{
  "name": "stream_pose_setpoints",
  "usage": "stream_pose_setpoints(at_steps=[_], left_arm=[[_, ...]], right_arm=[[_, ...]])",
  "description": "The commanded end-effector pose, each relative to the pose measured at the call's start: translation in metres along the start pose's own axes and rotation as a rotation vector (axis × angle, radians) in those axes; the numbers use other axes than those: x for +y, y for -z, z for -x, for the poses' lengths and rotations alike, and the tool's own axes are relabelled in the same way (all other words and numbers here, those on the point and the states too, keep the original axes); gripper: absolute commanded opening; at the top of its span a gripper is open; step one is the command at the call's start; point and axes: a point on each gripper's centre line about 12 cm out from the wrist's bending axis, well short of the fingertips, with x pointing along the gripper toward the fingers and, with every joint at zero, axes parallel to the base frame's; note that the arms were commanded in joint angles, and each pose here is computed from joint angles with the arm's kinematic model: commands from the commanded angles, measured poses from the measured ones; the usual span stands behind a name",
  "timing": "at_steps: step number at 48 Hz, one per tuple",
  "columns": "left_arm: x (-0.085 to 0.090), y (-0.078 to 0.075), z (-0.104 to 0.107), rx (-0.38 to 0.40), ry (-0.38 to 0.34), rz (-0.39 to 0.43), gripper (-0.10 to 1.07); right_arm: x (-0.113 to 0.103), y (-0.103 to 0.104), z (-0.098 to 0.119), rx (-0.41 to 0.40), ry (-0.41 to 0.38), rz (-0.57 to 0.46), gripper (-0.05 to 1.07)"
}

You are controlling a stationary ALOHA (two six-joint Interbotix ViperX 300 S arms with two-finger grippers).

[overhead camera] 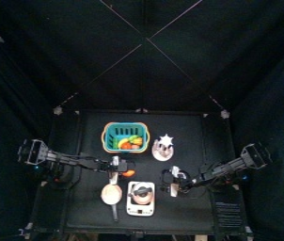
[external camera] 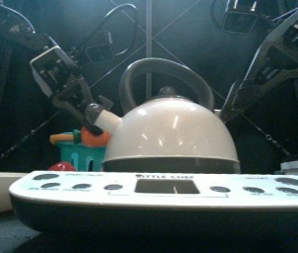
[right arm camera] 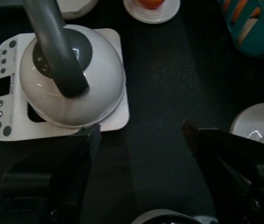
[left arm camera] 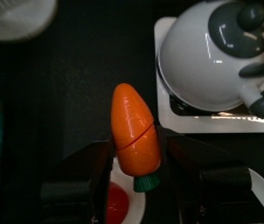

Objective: Grab carrot and place into basket

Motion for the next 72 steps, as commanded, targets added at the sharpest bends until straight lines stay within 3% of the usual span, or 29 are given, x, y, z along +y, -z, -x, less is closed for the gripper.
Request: stream_pose_setpoints(at_steps=[1, 7, 13, 21, 30, 40, 48, 61, 72], left_arm=[[0.011, -0.02, 0.018, -0.099, -0.029, -0.013, 0.62], [0.029, -0.034, 0.037, -0.197, -0.082, -0.023, 0.62], [0.061, -0.042, 0.056, -0.305, -0.17, 0.022, 0.62], [0.103, -0.036, 0.067, -0.417, -0.284, 0.152, 0.62], [0.128, -0.027, 0.069, -0.514, -0.36, 0.269, 0.62], [0.132, -0.011, 0.053, -0.463, -0.367, 0.321, 0.65], [0.137, 0.0, 0.04, -0.392, -0.367, 0.365, 0.77], [0.14, 0.006, 0.039, -0.379, -0.378, 0.378, 0.96], [0.138, 0.006, 0.041, -0.379, -0.376, 0.376, 0.98]], right_arm=[[0.001, -0.006, 0.003, -0.019, -0.007, -0.004, 1.04], [0.0, -0.004, 0.003, -0.014, -0.003, -0.004, 1.04], [-0.001, -0.003, 0.003, -0.013, -0.001, -0.002, 1.04], [-0.001, -0.003, 0.002, -0.012, 0.0, -0.001, 1.04], [-0.002, -0.002, 0.002, -0.01, 0.002, -0.004, 1.04], [-0.002, -0.002, 0.001, -0.006, 0.003, -0.003, 1.04], [-0.002, -0.001, 0.0, -0.004, 0.001, -0.004, 1.04], [-0.001, -0.001, 0.0, -0.002, 0.001, -0.003, 1.04], [-0.002, 0.0, 0.0, -0.002, 0.001, -0.005, 1.04]])
